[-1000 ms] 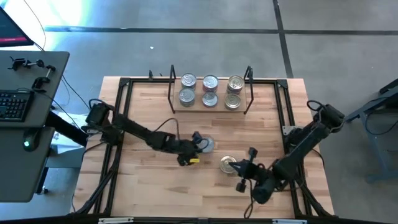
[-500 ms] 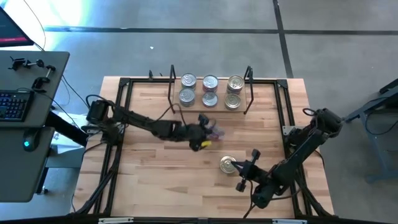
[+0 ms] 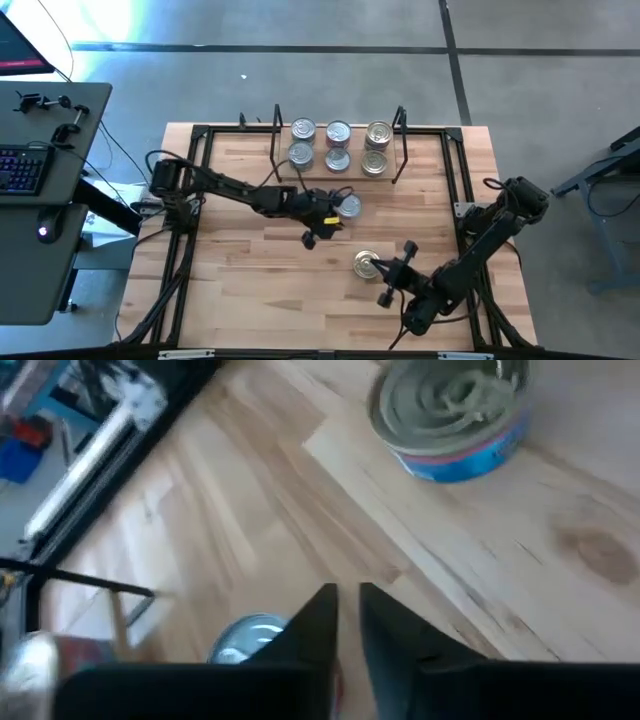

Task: Stack canned seafood by type on shelf
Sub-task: Stack the red tuna can on top of the other red tuna can on the shelf

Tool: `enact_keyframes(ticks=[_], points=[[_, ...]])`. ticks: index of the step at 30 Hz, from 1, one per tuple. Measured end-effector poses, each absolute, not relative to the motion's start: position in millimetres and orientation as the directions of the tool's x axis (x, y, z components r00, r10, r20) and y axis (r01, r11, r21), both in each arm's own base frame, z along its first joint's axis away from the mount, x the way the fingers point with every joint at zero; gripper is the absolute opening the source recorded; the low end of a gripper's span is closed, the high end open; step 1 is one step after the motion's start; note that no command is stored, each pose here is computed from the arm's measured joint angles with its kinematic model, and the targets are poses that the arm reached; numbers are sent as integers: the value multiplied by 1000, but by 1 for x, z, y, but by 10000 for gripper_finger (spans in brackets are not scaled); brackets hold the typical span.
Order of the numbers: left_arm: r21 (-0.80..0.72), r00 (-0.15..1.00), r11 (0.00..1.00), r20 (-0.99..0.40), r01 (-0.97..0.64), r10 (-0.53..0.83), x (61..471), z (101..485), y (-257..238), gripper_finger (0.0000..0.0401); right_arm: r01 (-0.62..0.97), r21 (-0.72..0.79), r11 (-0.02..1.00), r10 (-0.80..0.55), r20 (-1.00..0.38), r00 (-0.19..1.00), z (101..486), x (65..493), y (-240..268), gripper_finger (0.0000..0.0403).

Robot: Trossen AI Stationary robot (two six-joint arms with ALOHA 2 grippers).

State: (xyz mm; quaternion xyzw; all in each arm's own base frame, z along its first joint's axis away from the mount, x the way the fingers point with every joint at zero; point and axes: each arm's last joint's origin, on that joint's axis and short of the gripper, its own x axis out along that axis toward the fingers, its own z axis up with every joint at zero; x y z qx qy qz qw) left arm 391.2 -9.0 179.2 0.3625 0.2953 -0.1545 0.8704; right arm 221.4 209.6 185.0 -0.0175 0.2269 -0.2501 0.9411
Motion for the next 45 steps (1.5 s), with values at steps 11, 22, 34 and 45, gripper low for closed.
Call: enact_keyframes(ticks=[11, 22, 34, 45], points=[[666, 734, 626, -646, 406, 211, 406, 125, 4, 151, 500, -148, 853, -512, -421, 749, 185, 231, 200, 0], [636, 685, 627, -696, 451, 213, 405, 112, 1, 11, 518, -170, 839, -535, -431, 726, 184, 236, 191, 0], [716, 645, 580, -661, 388, 384, 397, 109, -39, 0, 511, -166, 844, -526, -444, 725, 184, 236, 192, 0], [759, 652, 575, -607, 306, 455, 391, 114, -68, 1, 511, -167, 843, -527, -444, 725, 184, 236, 192, 0]])
